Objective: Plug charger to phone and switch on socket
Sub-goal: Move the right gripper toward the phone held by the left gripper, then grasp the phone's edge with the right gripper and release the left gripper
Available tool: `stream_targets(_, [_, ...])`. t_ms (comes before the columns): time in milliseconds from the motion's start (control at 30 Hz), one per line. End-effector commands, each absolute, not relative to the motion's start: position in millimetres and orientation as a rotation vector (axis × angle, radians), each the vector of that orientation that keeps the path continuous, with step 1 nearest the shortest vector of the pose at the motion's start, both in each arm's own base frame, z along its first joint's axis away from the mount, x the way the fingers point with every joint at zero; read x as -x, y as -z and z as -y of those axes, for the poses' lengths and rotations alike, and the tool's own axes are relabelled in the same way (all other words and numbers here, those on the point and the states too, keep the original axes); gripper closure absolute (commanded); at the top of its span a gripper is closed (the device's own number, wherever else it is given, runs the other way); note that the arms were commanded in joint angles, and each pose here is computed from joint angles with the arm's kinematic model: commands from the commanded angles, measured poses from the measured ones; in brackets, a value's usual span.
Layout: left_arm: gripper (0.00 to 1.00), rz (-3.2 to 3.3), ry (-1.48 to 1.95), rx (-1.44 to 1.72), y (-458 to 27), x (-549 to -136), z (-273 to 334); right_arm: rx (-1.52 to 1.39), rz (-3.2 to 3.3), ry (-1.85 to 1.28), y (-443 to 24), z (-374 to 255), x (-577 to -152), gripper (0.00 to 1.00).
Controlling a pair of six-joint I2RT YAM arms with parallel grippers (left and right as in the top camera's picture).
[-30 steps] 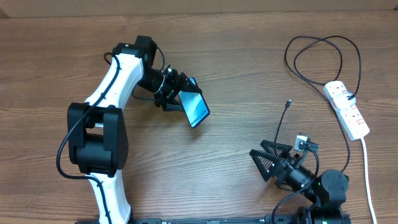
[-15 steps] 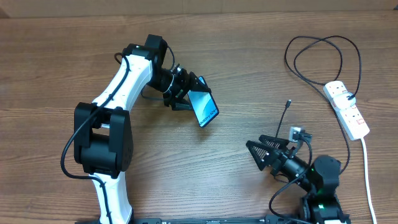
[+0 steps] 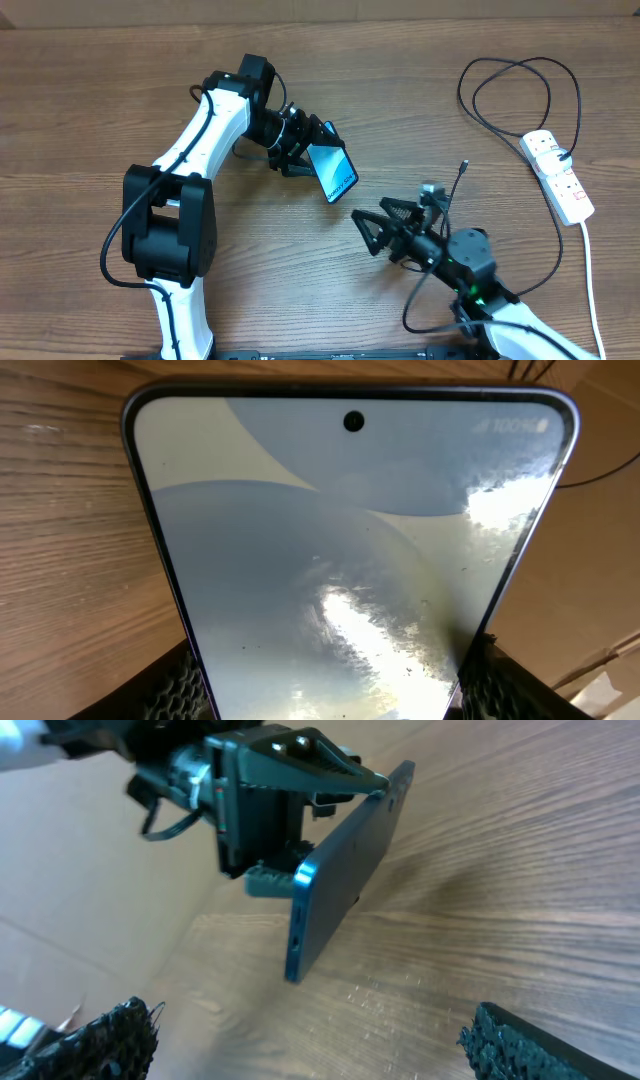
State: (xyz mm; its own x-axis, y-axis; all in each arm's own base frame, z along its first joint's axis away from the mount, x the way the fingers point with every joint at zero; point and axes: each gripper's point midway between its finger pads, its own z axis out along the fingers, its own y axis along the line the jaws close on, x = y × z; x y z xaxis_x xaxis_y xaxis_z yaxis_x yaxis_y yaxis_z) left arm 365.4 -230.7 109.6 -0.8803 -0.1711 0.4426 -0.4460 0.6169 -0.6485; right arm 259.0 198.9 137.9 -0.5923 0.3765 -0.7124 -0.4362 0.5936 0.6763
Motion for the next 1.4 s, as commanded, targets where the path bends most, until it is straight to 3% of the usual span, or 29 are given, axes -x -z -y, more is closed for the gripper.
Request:
stream_targets(0, [0.54,2.452,-1.226,-0.470,-125,-368,244,0.003,-1.870,-1.039,-148,-205,-282,0.00])
stream_targets(467, [0.55,2.441,-1.215,-0.453,-125,-362,258,-0.047,-1.876,-0.975,-155,-225,-330,0.00])
stream_targets(633, [0.55,2.428,-1.285,-0.419,-132,-367,267,-0.068,-1.889,-0.936,-149,-227,-330,0.10])
stream_targets(833, [0.56,2.429,-1.285,-0.402,-132,-364,274,-0.082,-1.892,-0.901,-146,-230,-327,0.11])
stream_targets(1367, [0.56,2.423,-1.265,-0.344,-132,-351,291,-0.117,-1.893,-0.854,-143,-223,-331,0.40])
